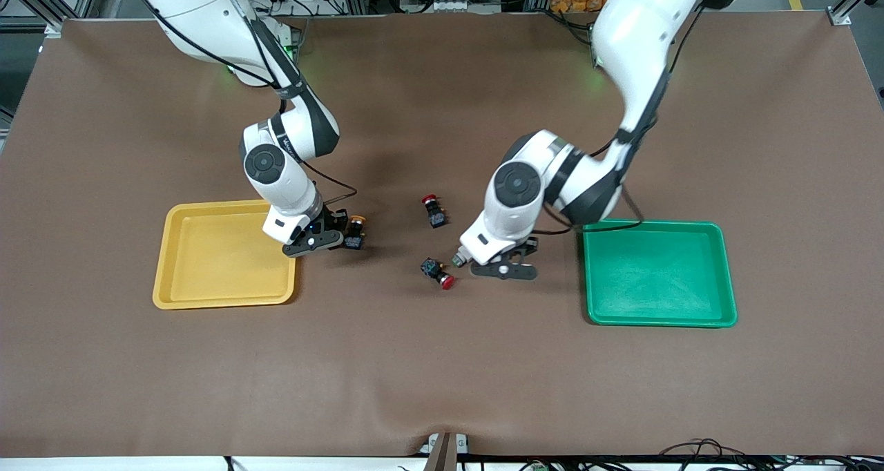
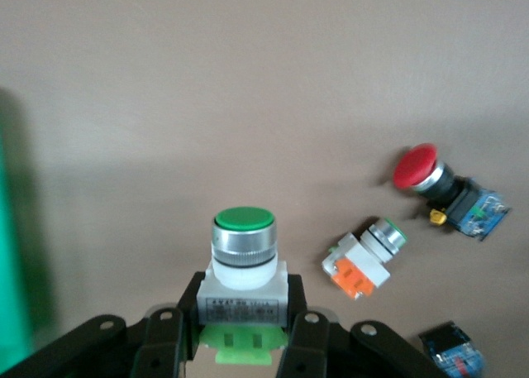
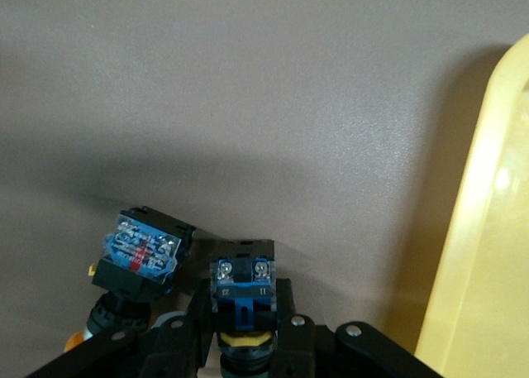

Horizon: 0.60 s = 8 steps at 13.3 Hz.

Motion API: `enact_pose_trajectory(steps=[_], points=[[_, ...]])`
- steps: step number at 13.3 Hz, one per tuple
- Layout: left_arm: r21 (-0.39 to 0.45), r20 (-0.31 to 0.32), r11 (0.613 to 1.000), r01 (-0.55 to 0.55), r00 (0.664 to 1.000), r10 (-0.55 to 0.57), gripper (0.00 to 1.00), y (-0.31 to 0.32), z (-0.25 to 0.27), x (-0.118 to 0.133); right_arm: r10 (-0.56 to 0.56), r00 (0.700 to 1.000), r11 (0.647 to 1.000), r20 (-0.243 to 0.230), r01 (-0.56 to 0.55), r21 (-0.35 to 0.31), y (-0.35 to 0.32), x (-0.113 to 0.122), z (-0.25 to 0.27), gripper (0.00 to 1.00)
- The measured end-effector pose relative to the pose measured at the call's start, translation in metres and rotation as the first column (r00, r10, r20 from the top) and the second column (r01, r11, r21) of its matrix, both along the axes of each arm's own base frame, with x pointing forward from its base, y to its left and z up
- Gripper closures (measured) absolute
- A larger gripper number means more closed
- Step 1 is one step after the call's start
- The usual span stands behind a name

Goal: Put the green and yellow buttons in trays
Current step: 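Carry the blue switch into the yellow tray while the left gripper carries green switch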

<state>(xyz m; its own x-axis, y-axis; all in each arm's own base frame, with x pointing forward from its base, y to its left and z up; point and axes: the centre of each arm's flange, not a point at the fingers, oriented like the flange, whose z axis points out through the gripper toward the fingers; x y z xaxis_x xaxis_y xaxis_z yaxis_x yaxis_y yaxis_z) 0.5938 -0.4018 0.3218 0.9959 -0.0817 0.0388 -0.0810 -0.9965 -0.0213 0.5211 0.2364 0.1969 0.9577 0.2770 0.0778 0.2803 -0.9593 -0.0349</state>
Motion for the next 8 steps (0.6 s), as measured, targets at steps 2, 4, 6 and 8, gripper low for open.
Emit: enact_pose_trajectory(steps=[2,4,6,8], points=[[0.017,0.001,0.999,-0.047,0.999,0.047,0.59,0.030,0.055,0.011,0.001,1.000,1.000,0.001,-0.001,-0.001,0.000,0.000,0.000,0.67],[0.024,0.005,0.995,-0.092,0.996,0.092,0.59,0.058,0.089,0.020,0.000,1.000,1.000,0.000,0.000,-0.002,-0.001,0.000,0.000,0.67],[0.022,0.015,0.991,-0.134,0.991,0.134,0.59,0.085,0.106,0.031,-0.002,1.000,1.000,-0.021,0.002,-0.011,-0.003,-0.001,0.003,0.67],[0.025,0.015,0.982,-0.187,0.982,0.187,0.59,0.120,0.111,0.045,-0.006,0.998,1.000,-0.061,0.004,-0.024,-0.006,-0.001,0.018,0.67]])
